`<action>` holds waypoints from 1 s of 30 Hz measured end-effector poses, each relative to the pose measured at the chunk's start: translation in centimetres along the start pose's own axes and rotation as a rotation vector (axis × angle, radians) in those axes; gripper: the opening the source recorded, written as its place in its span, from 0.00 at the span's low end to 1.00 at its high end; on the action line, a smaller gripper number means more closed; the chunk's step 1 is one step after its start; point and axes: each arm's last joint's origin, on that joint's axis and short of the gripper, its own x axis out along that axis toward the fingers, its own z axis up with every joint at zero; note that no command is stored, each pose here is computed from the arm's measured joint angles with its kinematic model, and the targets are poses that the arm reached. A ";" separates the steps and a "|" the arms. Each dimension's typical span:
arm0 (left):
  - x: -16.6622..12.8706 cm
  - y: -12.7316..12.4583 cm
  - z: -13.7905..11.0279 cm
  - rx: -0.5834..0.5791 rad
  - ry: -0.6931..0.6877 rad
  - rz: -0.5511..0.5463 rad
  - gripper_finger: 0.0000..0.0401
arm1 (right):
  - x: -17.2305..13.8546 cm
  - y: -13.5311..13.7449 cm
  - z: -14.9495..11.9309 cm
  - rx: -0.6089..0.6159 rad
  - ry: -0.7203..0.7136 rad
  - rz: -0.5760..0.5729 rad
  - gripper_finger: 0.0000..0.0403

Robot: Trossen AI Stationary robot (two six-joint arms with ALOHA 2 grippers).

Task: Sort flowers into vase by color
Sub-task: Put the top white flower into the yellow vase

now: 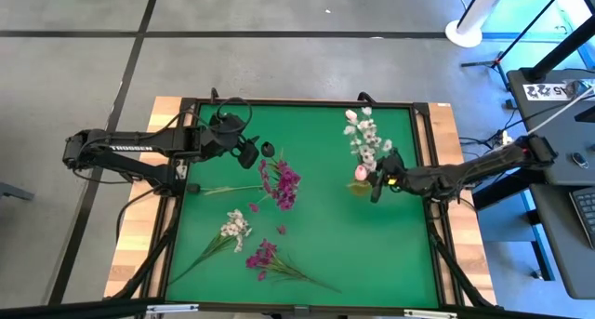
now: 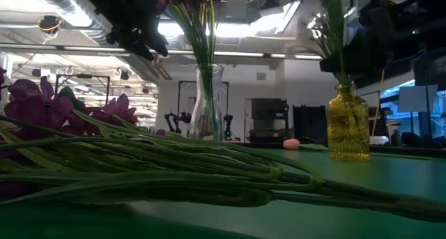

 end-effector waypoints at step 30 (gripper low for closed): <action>0.0 0.1 -0.3 -0.003 0.029 0.011 0.73 | -3.8 -0.8 6.7 -0.005 0.260 0.081 0.85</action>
